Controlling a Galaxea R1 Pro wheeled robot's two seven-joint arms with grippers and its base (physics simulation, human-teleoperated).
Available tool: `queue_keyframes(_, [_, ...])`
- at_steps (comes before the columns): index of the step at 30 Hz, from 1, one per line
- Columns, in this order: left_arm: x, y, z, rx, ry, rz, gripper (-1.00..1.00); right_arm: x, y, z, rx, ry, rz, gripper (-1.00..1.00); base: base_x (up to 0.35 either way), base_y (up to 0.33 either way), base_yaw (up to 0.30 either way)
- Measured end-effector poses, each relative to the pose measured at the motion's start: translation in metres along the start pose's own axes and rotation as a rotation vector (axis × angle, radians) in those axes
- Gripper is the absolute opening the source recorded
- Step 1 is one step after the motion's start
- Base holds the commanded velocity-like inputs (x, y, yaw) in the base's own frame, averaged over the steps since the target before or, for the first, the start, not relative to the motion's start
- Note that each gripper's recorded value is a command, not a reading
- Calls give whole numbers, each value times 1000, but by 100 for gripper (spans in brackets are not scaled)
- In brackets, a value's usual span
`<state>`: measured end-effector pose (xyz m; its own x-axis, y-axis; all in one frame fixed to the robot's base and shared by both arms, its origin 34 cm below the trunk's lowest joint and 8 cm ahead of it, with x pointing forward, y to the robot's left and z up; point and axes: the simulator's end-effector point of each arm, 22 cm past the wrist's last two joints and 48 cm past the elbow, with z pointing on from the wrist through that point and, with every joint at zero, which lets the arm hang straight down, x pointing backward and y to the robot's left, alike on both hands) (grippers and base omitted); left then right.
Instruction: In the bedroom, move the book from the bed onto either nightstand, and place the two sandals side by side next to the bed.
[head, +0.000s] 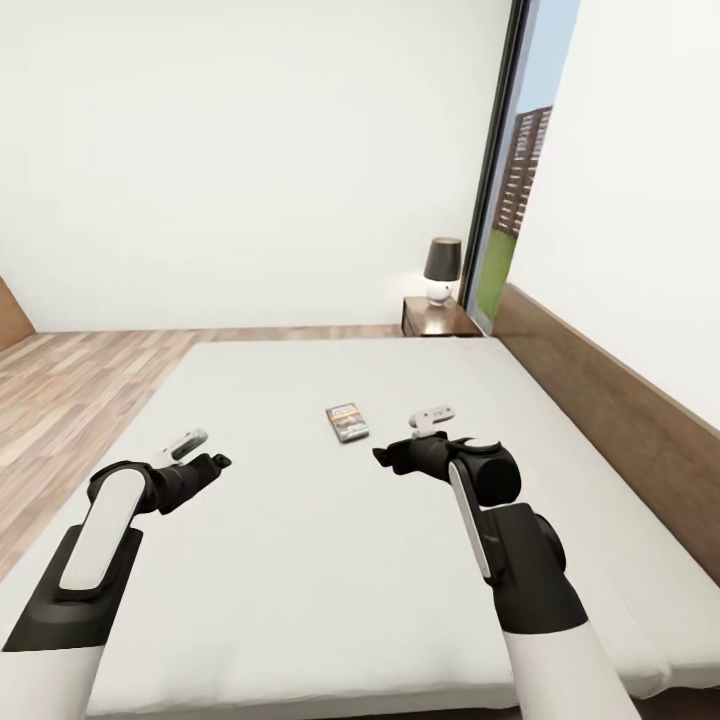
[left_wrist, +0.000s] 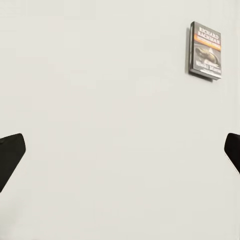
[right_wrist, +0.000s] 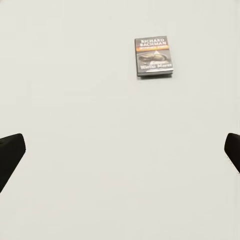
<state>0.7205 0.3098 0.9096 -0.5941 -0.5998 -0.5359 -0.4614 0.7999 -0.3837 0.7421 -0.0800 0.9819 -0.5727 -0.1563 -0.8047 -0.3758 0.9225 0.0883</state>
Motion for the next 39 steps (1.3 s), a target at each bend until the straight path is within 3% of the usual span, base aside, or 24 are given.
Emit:
queue_keyframes(11, [2,-1,1,1,3,3,100,-8,-2,-5,9,-24,0,100,60,0,29])
queue_keyframes(32, [1,-1,1,1,3,2,100,-17,-2,-11,16,-49,-7,100,6,1,239])
queue_keyframes(39, [2,-2,1,1,4,5,100,-16,-4,-11,15,-49,0,100,105,108,105])
